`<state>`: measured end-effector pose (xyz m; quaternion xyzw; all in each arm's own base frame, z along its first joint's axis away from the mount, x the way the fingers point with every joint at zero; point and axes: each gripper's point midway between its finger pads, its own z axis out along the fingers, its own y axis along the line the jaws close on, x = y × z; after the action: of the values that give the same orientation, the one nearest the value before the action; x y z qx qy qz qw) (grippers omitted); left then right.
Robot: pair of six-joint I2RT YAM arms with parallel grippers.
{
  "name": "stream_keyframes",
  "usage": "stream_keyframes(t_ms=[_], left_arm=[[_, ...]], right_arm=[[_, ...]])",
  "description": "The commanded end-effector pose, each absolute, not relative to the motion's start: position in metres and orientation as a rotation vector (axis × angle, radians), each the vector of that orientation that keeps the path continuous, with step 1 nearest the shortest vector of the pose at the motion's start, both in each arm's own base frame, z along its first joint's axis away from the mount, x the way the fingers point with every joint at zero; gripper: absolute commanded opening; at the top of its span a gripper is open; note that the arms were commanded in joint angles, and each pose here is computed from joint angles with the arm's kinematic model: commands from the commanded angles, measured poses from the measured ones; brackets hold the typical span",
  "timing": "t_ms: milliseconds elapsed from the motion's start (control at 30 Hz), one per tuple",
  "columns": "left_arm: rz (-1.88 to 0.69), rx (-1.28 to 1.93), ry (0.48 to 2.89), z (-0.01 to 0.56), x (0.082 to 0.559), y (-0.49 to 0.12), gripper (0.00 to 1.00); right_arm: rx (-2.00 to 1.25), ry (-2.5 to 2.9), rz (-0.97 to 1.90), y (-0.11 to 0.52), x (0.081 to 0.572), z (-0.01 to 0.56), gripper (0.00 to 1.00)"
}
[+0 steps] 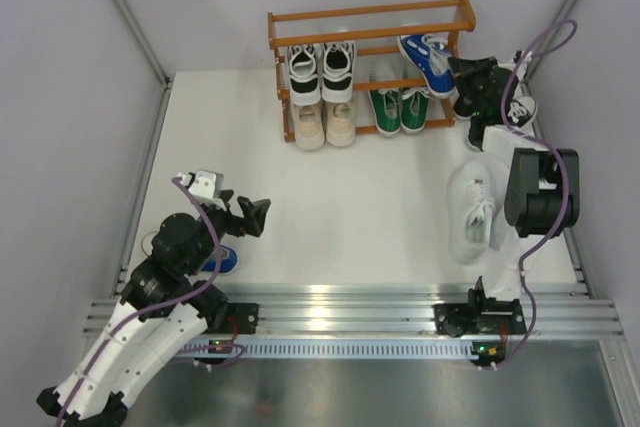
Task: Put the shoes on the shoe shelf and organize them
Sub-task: Place the shoe at the shoe shelf.
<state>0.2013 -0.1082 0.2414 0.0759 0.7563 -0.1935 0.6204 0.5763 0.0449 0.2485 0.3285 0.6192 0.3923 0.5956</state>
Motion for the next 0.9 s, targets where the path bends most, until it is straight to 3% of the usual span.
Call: stream_keyframes(t_ms=[0,467,867], left_arm=[[-0.439,0.171,1.74,0.241,0.204,-0.108,0.98],[-0.433,0.163,1.746,0.24,0.205,-0.108,0.98],[-0.425,0.154,1.757,0.237,0.207,-0.107,0.98]], right_arm=[[0.696,1.176,1.012,0.045,0.579,0.328,0.0],[0.742,1.097,1.063,0.034,0.582,0.351,0.0],[0.779,1.133,1.071,0.04,0.592,0.331,0.22]])
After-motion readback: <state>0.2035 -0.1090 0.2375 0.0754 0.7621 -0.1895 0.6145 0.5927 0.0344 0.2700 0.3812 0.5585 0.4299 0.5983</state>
